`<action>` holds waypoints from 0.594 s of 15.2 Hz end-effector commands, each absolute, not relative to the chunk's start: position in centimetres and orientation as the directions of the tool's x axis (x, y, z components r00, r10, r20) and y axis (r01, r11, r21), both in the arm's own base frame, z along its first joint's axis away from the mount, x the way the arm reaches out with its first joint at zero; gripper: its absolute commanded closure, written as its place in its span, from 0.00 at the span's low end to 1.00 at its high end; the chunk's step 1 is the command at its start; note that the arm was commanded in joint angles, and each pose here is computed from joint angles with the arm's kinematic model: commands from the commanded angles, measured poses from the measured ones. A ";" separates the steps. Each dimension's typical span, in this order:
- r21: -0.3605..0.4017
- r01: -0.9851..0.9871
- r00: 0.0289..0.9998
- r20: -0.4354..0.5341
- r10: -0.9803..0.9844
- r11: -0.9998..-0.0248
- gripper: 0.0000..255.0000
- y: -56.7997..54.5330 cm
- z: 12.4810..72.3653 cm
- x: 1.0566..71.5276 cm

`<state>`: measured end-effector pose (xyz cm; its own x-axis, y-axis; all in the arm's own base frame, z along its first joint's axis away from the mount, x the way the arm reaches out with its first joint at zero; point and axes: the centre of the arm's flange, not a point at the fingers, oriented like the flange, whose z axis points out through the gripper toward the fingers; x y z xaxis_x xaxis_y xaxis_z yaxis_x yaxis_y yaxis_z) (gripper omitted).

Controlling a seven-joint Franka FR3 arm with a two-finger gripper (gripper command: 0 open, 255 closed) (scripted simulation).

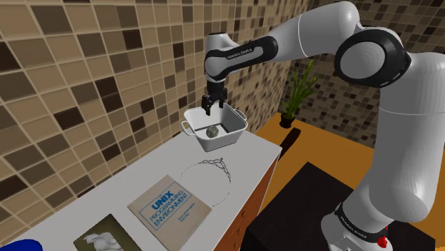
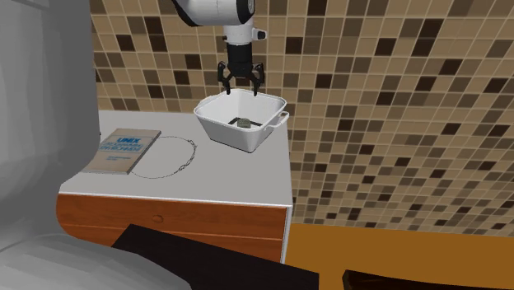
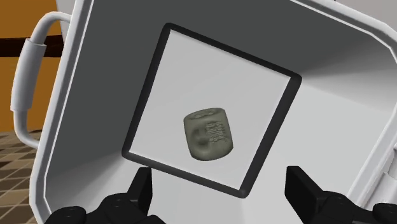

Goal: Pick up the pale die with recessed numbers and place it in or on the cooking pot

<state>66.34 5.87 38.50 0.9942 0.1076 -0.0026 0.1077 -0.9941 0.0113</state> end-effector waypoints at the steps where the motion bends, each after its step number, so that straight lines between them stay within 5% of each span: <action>1: 0.011 0.108 0.994 -0.003 0.108 -0.994 0.00 6.0 40.9 66.3; 9: 0.011 0.108 0.994 -0.003 0.108 -0.994 0.00 6.0 41.9 66.3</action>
<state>66.28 6.01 41.90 0.9942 0.1076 -0.0030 0.1076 -0.9941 0.0115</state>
